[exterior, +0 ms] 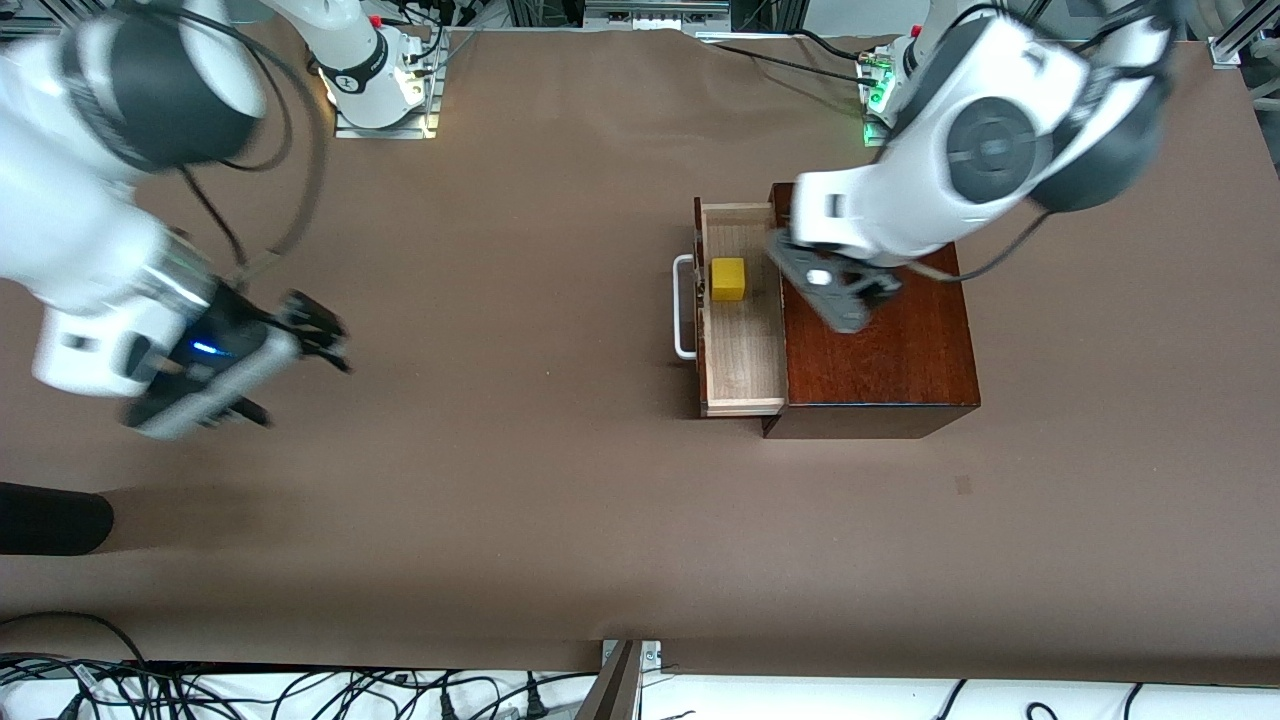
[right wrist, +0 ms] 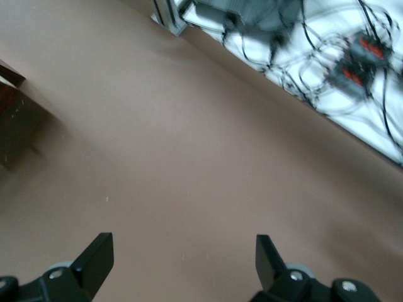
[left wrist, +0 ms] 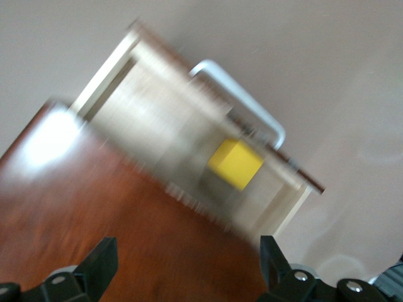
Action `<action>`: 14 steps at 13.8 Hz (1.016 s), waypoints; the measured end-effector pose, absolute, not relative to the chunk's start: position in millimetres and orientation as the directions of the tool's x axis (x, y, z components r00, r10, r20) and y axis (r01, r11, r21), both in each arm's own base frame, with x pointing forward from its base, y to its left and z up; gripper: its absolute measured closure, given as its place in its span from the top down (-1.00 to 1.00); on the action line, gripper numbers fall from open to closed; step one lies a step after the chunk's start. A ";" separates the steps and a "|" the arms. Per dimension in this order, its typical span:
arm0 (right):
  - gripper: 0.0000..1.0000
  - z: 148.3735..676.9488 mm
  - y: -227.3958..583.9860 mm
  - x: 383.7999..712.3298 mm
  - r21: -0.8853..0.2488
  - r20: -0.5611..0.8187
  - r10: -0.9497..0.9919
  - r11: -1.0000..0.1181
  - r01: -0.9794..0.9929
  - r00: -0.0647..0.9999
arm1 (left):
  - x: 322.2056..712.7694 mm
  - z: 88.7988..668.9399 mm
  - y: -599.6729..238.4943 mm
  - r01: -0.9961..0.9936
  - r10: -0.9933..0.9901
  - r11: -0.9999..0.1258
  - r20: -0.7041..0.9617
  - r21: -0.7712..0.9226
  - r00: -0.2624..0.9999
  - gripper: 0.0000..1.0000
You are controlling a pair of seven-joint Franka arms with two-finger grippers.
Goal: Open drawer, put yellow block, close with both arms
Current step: 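Push the drawer shut into the box with the left gripper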
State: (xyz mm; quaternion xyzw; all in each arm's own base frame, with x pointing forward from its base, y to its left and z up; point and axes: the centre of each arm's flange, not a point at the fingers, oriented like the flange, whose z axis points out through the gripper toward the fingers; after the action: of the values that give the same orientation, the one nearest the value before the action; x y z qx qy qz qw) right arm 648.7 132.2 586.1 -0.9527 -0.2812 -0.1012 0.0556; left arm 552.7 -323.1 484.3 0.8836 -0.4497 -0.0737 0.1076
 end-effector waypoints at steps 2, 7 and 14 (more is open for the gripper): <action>1.00 593.2 108.2 610.0 -0.085 0.168 0.451 -0.879 0.469 0.876 | 543.4 466.1 -372.4 -0.859 -0.881 -0.440 0.060 0.262 0.470 1.00; 1.00 567.2 81.1 563.4 -0.047 0.046 0.338 -0.939 0.340 0.940 | 494.0 387.7 -493.9 -0.968 -0.966 -0.185 0.147 0.171 0.211 1.00; 1.00 562.0 78.4 563.0 -0.008 0.028 0.326 -0.945 0.326 0.945 | 487.3 305.9 -506.8 -0.993 -0.997 -0.066 0.031 0.098 0.069 1.00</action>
State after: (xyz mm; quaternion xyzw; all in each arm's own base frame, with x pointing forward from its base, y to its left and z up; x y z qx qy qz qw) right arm 563.0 78.4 562.0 -0.9861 -0.1654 -0.0132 0.0061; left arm 487.3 -506.8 305.9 0.7296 -0.6819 -0.0222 0.0462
